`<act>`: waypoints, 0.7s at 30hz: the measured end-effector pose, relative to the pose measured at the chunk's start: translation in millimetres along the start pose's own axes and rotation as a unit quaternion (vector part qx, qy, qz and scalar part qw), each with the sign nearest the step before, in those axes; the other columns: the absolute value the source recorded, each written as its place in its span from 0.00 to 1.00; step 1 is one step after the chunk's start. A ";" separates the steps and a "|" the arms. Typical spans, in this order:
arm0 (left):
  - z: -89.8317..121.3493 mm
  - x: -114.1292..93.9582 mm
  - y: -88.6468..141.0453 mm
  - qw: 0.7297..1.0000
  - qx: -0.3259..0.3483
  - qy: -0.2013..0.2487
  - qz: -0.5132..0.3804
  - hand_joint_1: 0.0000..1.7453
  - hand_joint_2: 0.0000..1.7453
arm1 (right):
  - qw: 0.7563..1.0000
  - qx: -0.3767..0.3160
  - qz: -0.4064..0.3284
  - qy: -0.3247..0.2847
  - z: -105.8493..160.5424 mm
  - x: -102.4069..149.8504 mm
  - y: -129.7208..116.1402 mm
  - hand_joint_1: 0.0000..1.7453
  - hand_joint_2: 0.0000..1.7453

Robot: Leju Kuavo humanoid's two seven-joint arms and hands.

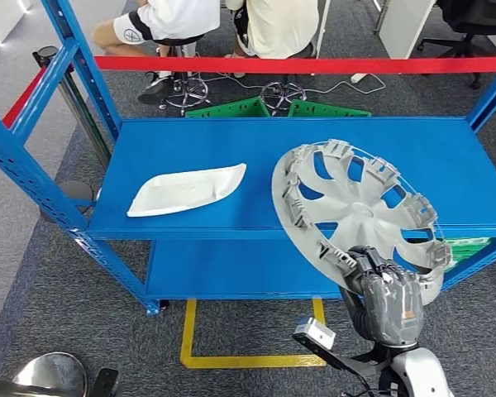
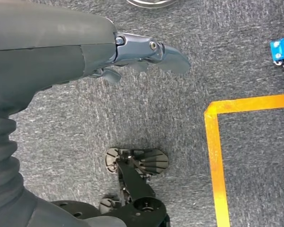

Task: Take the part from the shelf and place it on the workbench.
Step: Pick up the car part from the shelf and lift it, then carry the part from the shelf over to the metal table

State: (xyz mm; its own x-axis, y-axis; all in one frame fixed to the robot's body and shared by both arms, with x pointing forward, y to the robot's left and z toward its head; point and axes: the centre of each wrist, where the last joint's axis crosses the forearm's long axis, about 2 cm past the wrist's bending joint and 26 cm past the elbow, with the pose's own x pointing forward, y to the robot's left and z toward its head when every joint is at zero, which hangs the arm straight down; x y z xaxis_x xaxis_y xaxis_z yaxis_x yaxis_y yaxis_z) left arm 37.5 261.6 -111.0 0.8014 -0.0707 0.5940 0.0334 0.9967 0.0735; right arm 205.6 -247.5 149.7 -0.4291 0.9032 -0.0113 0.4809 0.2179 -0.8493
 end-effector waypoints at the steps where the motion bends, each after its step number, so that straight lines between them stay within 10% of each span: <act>1: -0.1 0.1 -0.1 1.000 0.000 0.000 -0.001 0.00 1.00 | 1.000 -0.001 -0.003 -0.003 1.1 1.1 -1.1 1.00 1.00; 21: -0.1 1.0 -2.8 1.000 -0.009 0.004 -0.023 0.00 1.00 | 0.998 -0.015 -0.012 -0.053 6.2 11.5 -9.2 1.00 1.00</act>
State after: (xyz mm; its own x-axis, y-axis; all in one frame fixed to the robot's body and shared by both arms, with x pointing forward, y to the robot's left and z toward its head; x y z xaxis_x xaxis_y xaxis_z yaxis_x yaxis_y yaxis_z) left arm 38.2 258.8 -110.7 0.8032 -0.1153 0.5844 0.0798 0.9931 0.0862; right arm 191.5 -241.4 154.1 -0.5176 0.8543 -0.0483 0.4917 0.2508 -0.8339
